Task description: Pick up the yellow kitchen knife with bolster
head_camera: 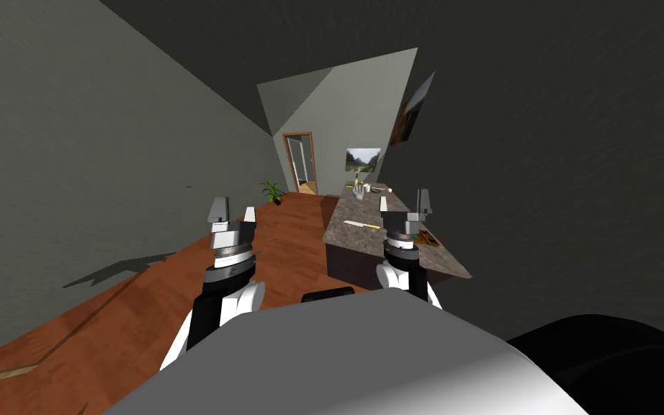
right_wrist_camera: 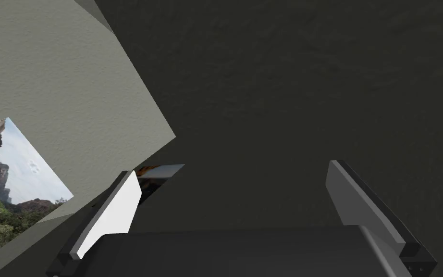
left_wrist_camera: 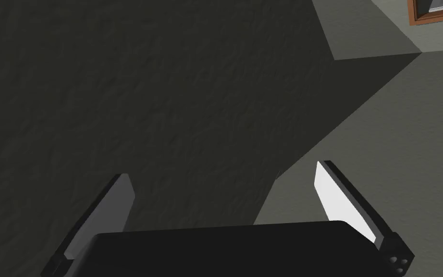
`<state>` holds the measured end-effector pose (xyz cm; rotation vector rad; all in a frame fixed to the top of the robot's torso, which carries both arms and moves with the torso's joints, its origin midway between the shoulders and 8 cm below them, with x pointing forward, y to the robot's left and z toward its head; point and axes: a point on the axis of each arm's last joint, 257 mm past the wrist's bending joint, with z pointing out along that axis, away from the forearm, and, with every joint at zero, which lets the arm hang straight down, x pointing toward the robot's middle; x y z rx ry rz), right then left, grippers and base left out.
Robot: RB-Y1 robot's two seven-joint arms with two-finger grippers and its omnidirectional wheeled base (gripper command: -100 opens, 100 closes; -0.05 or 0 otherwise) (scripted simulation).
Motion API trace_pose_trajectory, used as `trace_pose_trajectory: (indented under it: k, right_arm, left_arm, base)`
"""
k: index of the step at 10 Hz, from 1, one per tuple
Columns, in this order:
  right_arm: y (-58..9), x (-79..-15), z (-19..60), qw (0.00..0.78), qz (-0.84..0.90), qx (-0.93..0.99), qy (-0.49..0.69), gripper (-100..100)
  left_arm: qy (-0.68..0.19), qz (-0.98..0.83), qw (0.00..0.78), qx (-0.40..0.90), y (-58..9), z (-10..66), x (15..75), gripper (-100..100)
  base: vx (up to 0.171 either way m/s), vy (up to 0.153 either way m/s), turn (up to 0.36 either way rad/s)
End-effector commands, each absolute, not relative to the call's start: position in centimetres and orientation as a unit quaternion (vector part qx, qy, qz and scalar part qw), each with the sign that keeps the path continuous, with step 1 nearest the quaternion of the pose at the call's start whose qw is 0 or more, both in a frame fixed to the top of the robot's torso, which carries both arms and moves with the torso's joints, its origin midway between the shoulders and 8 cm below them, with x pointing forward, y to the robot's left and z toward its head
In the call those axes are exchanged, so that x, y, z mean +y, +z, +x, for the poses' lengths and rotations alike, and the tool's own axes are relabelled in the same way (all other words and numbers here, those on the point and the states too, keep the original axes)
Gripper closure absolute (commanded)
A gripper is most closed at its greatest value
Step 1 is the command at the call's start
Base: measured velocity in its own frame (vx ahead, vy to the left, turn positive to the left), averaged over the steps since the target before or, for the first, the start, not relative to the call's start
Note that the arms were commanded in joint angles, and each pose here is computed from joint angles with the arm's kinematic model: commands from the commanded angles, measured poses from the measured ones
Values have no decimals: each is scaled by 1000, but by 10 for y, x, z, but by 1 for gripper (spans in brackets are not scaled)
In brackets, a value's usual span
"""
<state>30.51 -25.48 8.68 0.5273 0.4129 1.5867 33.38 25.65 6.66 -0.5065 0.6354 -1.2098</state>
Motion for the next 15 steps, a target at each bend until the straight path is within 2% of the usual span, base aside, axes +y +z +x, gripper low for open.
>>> trace_pose_trajectory:
  k: [1,15]
  right_arm:
    - [84,-249,309,653,215,206,696,-100]
    - [39,-240,365,690,33,427,583,-100]
  left_arm:
    - [-553,-231,746,290,67,334,257,0]
    - [-553,-231,746,290,67,334,256,0]
  base:
    - [-6,13,22]
    - [-8,34,49]
